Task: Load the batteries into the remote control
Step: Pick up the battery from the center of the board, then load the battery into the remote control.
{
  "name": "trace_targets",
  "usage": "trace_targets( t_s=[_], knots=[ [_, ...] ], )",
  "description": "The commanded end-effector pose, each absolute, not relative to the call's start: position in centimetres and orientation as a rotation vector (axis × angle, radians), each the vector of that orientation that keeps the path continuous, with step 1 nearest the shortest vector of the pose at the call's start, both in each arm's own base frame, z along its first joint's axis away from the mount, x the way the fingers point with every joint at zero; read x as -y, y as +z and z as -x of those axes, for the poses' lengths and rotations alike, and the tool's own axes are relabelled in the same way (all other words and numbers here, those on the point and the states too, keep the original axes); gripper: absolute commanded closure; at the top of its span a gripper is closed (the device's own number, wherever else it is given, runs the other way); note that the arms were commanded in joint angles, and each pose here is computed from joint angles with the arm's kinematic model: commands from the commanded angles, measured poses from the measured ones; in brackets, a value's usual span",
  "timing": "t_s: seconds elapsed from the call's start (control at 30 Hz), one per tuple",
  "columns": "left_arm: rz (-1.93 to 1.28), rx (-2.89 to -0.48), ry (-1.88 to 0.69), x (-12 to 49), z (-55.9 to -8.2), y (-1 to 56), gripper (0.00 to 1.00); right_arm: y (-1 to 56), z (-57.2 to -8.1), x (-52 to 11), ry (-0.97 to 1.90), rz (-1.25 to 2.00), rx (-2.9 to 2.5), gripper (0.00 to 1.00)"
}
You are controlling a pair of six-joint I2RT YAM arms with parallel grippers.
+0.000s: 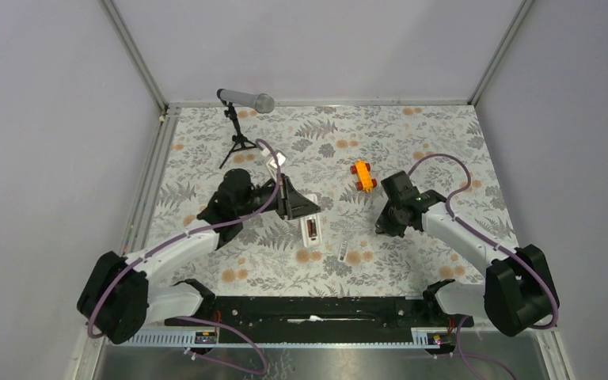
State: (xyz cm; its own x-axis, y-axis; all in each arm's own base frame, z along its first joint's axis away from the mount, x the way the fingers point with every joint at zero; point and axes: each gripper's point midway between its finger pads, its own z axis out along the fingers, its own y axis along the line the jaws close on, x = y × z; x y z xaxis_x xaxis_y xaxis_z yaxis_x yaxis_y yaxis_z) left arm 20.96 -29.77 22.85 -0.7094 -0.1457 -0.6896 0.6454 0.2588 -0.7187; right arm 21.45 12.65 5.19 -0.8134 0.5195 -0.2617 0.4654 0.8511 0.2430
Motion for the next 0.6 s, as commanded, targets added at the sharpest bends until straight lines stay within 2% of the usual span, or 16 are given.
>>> trace_targets(
  t_s=[0.0,0.3,0.57],
  knots=[
    [-0.534,-1.816,-1.593,32.1,-20.1,23.8,1.0,7.0,-22.3,-13.8,0.35,-0.566,-2.695,0.96],
    [-0.475,-2.053,-1.75,35.7,-20.7,20.4,1.0,13.9,-22.0,-17.8,0.758,-0.267,-2.556,0.94],
    [-0.409,-2.059,-1.983,37.9,-21.6,20.8,1.0,20.1,-20.2,-22.3,1.202,-0.1,-2.451,0.93]
  ],
)
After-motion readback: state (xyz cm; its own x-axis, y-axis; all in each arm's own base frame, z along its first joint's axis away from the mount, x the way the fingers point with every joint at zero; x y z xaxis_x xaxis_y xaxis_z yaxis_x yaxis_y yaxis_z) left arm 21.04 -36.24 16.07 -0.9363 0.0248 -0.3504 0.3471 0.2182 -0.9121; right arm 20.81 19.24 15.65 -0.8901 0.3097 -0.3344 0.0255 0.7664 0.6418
